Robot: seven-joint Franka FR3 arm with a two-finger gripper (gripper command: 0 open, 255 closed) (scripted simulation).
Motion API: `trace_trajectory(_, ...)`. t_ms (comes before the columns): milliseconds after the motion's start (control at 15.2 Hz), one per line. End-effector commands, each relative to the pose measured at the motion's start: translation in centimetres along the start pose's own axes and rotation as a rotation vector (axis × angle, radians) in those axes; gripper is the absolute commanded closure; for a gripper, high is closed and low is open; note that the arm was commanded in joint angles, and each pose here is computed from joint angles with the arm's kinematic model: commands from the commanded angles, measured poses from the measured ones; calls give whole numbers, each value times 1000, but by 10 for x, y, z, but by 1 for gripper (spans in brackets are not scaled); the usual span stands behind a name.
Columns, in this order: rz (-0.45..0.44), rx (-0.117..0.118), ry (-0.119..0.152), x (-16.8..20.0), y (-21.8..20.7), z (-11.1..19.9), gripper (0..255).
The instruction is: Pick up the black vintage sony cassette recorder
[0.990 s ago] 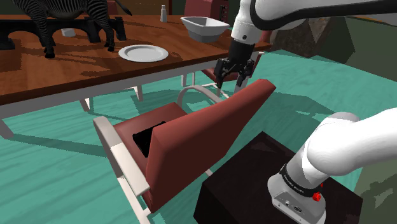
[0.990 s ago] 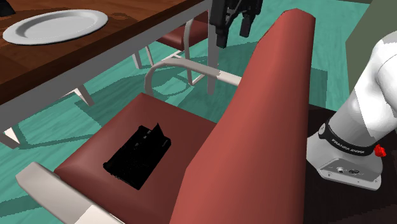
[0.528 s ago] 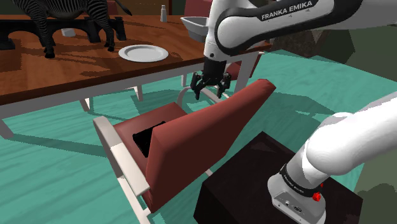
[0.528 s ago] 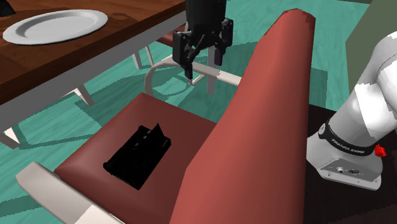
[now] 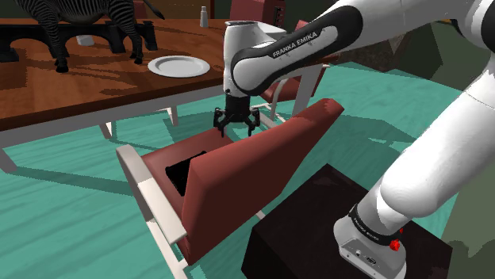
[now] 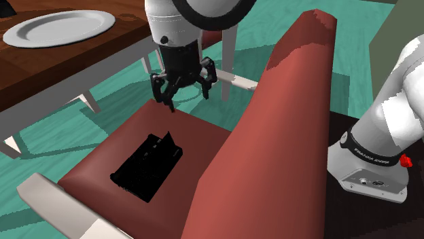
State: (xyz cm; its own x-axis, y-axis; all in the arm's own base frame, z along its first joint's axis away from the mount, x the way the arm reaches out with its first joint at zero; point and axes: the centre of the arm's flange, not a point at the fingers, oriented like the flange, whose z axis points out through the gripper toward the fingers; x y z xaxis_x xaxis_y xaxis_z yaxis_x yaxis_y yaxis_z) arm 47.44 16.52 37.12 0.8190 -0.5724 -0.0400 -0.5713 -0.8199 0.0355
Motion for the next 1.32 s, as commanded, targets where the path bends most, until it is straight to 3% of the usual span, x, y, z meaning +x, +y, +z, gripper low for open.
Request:
trace_trajectory(0, 48, -13, -3, 7, -18, 18, 0)
trace_trajectory(462, 200, -60, -12, 44, -76, 84, 0)
trace_trajectory(1056, 200, -60, -12, 46, -78, 124, 0)
trace_trajectory(1122, 200, -60, -12, 46, -77, 124, 255)
trace_trajectory(1254, 200, -60, -12, 46, -77, 124, 255)
